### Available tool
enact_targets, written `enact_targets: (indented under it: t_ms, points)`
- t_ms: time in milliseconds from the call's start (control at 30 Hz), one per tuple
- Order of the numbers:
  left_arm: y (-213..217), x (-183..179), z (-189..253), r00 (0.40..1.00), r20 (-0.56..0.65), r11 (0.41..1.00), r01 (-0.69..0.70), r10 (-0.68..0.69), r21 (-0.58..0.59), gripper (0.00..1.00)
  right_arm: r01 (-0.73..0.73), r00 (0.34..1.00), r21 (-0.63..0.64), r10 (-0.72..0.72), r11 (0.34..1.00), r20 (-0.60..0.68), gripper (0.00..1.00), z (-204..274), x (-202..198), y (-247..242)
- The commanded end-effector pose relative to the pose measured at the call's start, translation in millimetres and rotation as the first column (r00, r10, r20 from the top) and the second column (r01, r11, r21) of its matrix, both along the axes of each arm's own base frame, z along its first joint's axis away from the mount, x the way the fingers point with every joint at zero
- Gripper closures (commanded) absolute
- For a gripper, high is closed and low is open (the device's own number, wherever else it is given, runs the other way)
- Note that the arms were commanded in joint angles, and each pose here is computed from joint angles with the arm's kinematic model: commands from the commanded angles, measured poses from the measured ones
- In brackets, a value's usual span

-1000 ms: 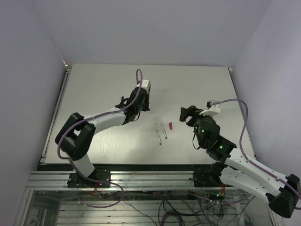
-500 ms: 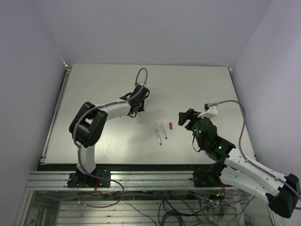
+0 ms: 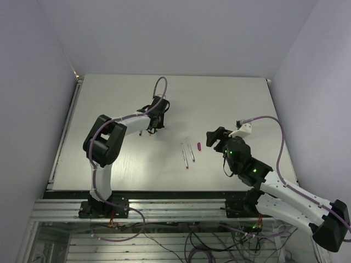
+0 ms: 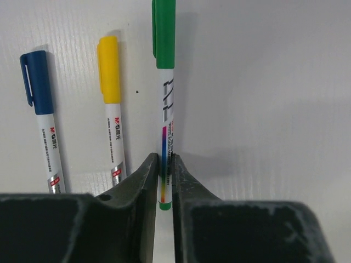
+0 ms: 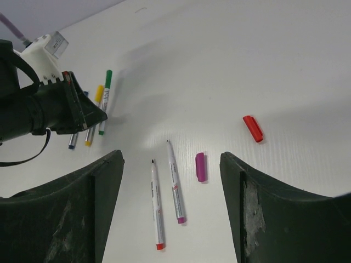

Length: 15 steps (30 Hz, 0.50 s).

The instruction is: Insert the pens into the pen caps

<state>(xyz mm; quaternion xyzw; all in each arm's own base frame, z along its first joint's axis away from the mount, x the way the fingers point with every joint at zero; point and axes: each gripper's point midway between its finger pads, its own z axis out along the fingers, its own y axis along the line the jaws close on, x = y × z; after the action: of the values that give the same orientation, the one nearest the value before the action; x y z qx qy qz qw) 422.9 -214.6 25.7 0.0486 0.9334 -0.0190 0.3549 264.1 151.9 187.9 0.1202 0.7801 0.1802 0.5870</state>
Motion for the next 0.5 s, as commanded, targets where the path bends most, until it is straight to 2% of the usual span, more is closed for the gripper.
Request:
enact_targets:
  t_ms: [0, 267, 467]
  points:
    - [0.5, -4.5, -15.0, 0.998, -0.061, 1.0, 0.008, -0.009, -0.008, 0.76, 0.003, 1.0, 0.008, -0.003, 1.0, -0.009, 0.29, -5.5, 0.7, 0.9]
    - [-4.5, -5.4, -12.5, 0.998, -0.06, 0.999, 0.008, -0.012, -0.052, 0.68, -0.005, 1.0, 0.01, 0.006, 1.0, -0.013, 0.3, -10.3, 0.9, 3.3]
    - [-12.1, 1.2, 12.9, 0.999, -0.012, 0.996, 0.035, -0.036, -0.085, 0.65, 0.006, 1.0, -0.003, -0.006, 1.0, -0.013, 0.3, -13.1, 2.3, 1.5]
